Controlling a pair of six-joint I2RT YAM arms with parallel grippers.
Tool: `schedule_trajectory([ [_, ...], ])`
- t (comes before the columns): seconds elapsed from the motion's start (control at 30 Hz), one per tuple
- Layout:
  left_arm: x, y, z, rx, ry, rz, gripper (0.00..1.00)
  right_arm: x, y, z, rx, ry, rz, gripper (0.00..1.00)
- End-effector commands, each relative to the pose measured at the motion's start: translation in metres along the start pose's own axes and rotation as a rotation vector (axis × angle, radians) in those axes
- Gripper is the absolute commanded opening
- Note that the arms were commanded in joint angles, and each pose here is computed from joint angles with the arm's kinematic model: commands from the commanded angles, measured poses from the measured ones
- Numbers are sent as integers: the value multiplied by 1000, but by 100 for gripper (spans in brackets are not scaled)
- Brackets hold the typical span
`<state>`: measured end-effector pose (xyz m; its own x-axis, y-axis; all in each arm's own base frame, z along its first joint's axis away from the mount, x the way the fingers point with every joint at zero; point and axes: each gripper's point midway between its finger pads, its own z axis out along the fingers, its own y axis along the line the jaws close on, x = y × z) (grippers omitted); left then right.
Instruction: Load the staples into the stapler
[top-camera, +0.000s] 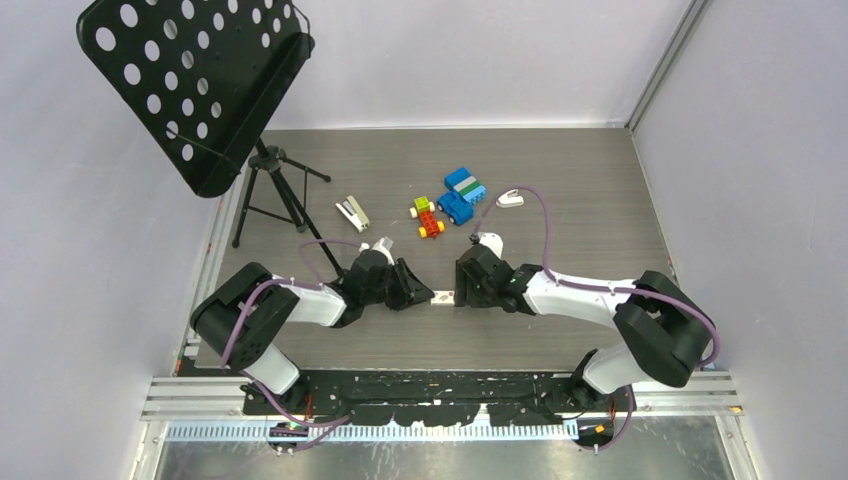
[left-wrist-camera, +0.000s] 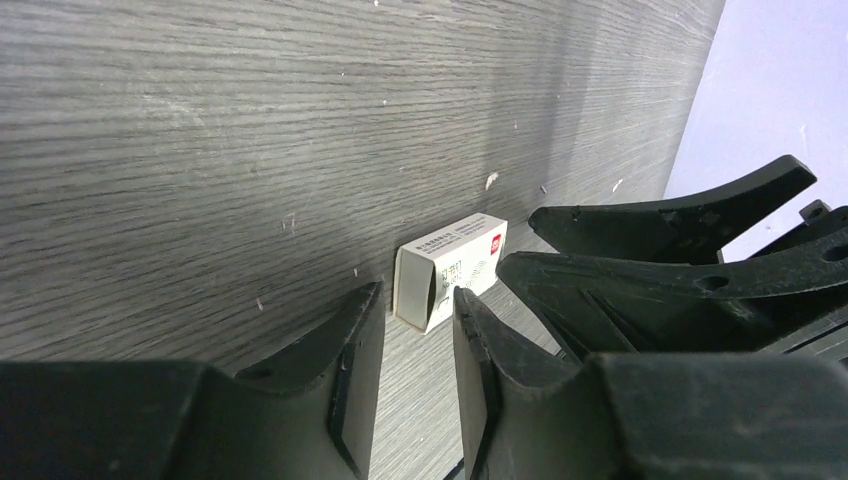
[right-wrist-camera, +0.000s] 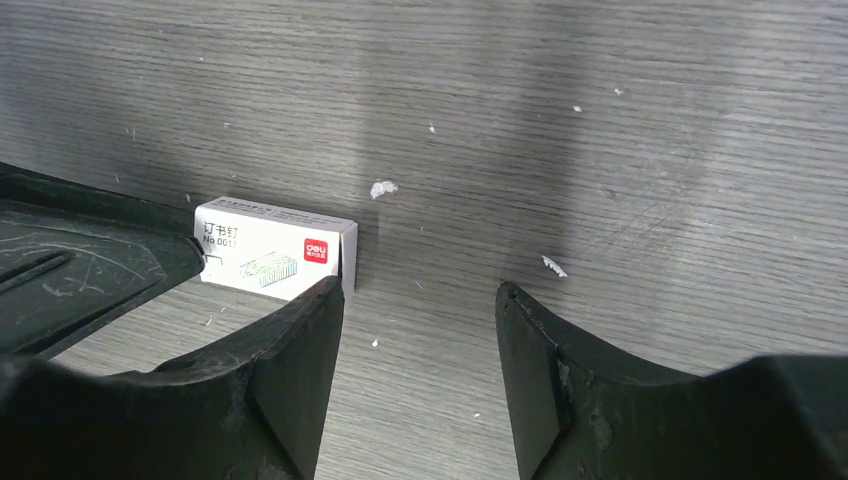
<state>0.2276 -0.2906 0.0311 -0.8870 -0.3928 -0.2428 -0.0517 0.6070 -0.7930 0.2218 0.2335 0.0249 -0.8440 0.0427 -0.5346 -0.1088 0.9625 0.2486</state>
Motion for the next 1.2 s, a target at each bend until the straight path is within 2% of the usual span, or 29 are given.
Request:
schedule_trajectory([
  [0.0, -5, -13, 3, 48, -16, 8, 32, -13, 14, 1, -36, -33, 29, 62],
  [0.4, 0, -12, 10, 69, -2, -10, 21, -11, 18, 3, -45, -13, 28, 62],
  [0.67, -1, -10, 9, 66, -11, -8, 1, -13, 19, -1, -50, -15, 24, 62],
  [0.97, 0, -9, 8, 69, -12, -8, 0, -20, 19, -10, -51, -36, 18, 62],
  [1.17, 2, -6, 8, 73, -15, -19, 0, -25, 21, -17, -65, -58, 43, 54],
])
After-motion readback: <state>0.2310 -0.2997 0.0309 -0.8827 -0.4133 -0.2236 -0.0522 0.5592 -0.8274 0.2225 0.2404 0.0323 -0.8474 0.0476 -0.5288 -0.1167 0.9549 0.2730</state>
